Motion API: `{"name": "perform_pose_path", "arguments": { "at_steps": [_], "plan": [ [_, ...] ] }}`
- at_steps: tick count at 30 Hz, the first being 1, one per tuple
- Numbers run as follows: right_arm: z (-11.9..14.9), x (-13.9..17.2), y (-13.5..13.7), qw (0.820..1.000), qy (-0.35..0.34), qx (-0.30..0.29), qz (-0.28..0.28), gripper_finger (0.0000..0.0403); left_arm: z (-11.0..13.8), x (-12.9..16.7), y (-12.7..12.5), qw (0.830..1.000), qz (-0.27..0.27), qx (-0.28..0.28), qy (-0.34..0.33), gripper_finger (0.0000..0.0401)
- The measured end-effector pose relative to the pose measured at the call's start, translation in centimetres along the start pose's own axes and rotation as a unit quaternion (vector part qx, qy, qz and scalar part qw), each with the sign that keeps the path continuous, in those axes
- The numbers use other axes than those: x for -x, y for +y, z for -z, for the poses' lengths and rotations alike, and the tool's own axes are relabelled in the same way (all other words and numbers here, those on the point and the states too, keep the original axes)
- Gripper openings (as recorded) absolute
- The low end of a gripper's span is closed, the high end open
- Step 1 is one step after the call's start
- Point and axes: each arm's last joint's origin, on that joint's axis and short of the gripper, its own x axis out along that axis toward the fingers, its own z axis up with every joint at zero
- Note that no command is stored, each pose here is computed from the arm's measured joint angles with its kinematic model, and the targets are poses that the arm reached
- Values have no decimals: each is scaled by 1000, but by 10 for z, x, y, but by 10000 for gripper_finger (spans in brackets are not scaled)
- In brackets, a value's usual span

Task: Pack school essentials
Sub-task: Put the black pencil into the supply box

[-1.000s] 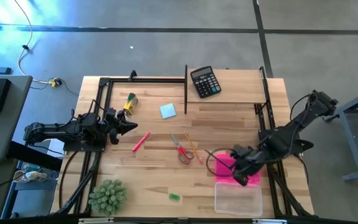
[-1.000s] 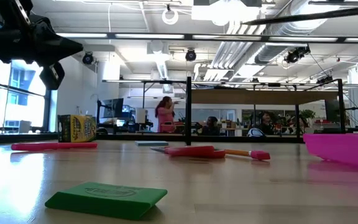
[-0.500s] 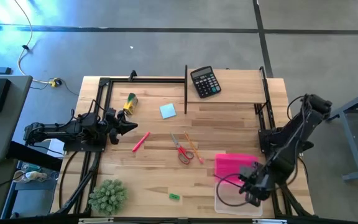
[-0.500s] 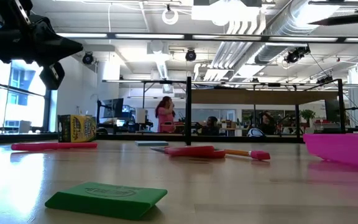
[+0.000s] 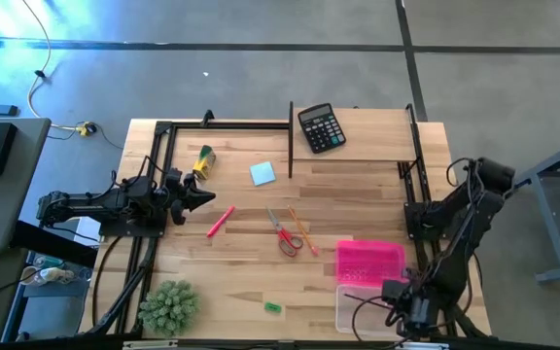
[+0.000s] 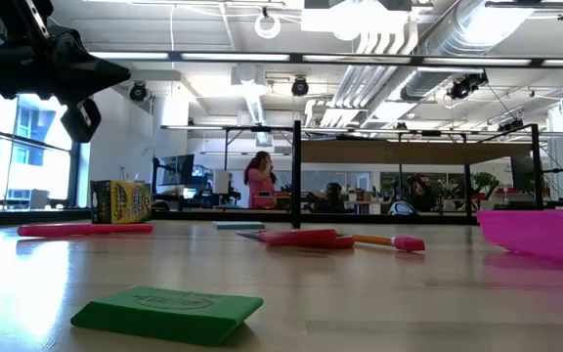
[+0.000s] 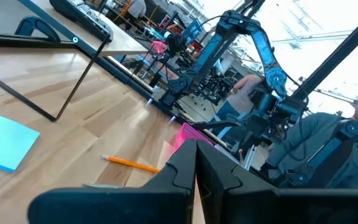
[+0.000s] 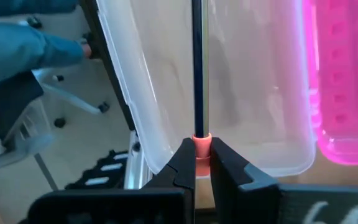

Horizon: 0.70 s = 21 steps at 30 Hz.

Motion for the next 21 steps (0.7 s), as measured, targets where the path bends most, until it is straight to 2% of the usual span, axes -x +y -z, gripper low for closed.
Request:
{"name": "perform_pose_path", "arguments": {
  "at_steps": [16, 21],
  "plan": [
    [7, -31, 6, 999, 21, -9, 31, 10, 0, 0, 0, 1000, 0, 13, 0, 1],
    [7, -35, 6, 999, 30, -26, 36, 39, 0, 0, 0, 1000, -1, 13, -1, 1]
  ]
}}
